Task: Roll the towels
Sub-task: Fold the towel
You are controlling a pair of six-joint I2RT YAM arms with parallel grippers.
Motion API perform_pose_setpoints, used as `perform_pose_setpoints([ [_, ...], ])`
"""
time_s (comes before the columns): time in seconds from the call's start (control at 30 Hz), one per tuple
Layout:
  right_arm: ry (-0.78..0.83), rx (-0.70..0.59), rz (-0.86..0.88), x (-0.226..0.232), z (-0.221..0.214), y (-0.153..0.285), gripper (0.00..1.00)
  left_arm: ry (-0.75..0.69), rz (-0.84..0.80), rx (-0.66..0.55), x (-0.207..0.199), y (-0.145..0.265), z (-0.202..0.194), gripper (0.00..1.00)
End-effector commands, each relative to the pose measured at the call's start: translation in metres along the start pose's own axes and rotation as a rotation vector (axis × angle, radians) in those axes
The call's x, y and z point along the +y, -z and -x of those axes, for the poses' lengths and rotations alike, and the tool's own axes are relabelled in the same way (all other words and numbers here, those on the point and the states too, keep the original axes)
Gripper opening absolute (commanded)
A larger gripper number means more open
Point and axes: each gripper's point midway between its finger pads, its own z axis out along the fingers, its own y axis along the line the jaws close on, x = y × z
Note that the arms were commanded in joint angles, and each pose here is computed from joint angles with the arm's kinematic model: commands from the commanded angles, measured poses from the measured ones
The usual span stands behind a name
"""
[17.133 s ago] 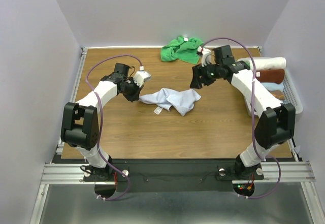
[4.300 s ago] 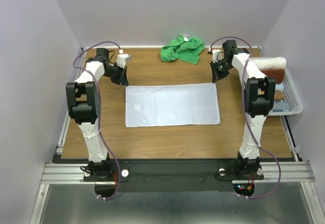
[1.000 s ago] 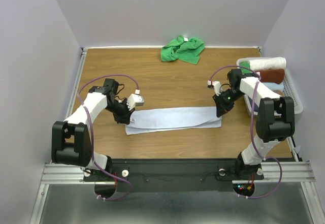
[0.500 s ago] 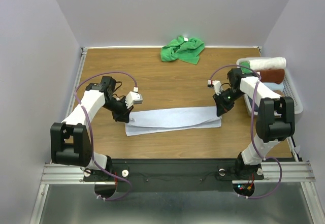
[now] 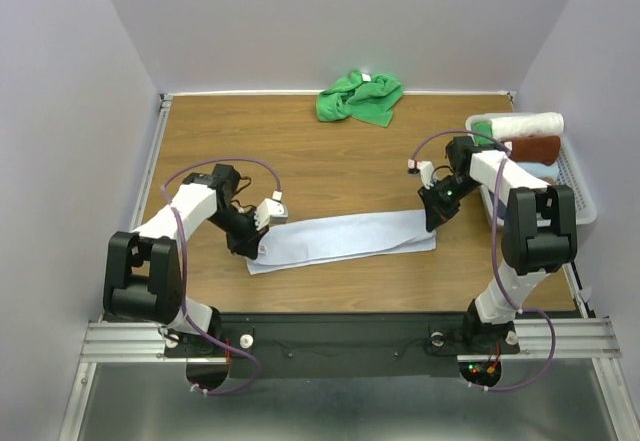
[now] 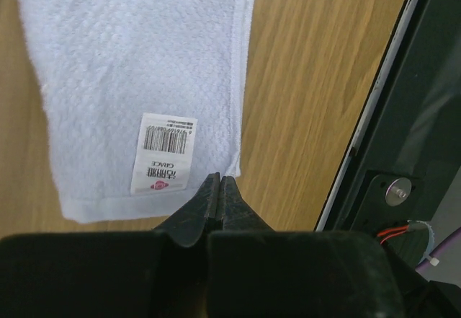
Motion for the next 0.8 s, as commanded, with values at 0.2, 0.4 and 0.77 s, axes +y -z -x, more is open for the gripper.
perform_pose_setpoints([
  [0.2,0.014,-0.021,-0.014,-0.002,0.01,0.003,0.41,0.012,-0.009,0.089,-0.001,-0.034,-0.012,0.23],
  [0.4,0.043,-0.084,-0.061,0.003,0.033,0.036,0.59,-0.024,0.054,0.081,0.004,-0.004,0.003,0.46],
  [0.77,-0.009,-0.102,-0.029,-0.012,0.066,0.025,0.31,0.083,0.163,-0.073,0.031,0.007,0.042,0.42],
])
